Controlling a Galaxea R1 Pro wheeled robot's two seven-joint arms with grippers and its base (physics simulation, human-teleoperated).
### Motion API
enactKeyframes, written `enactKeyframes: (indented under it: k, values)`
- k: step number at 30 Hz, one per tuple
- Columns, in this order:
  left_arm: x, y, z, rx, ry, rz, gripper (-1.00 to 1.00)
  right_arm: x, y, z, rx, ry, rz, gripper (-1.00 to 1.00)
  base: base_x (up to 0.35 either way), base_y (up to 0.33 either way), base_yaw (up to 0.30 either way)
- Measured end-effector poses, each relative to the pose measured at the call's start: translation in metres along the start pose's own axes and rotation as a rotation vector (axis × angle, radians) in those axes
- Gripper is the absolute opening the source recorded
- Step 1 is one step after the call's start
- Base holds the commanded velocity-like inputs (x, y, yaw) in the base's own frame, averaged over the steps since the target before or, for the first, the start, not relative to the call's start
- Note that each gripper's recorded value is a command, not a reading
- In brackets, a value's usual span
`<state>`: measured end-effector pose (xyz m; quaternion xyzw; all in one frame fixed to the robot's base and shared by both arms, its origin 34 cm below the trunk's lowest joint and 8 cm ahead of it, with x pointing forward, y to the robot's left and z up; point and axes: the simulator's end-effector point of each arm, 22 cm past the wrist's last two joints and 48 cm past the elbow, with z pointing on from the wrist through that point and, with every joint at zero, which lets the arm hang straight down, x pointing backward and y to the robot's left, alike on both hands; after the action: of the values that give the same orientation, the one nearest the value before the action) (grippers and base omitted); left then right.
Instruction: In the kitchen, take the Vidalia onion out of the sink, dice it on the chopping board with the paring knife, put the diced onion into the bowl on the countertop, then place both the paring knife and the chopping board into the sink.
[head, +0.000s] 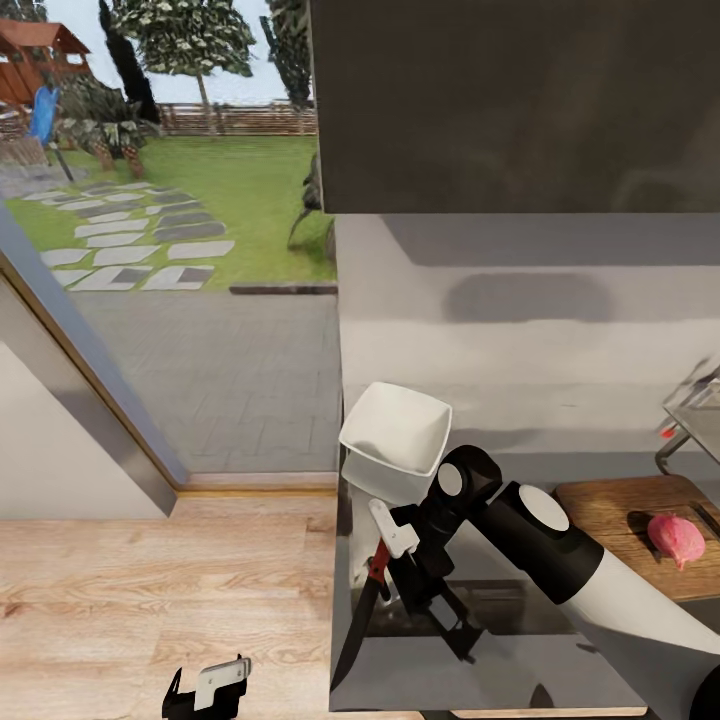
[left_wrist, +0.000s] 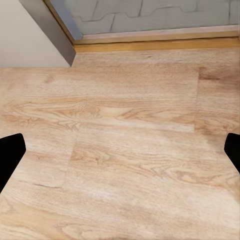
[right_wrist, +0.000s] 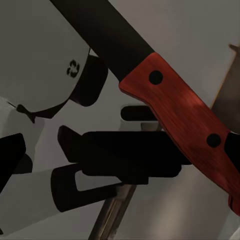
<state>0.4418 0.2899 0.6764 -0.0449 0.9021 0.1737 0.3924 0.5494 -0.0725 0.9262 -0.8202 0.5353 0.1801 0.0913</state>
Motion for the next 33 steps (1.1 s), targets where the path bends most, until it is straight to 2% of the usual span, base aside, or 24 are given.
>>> enactKeyframes:
  k: [12,27,33]
  values:
    - [-0.0001,0.0,-0.0001,0.0,0.0,0.0,1.0,0.0001,0.0,0.0,0.0,0.001,0.0,1.0,0.092,0.0,0.0]
    - [-0.0001,0.0,0.0,0.0,-0.001,0.0,1.0,0.0005,0.0,0.0002,0.0,0.001,0.001,1.0,0.009,0.001,0.0]
    - [-0.0001,0.0001,-0.0002,0.0,-0.001,0.0,1.0,0.0004,0.0002,0.0001,0.0,0.001,0.001,1.0,0.097,0.116,0.0]
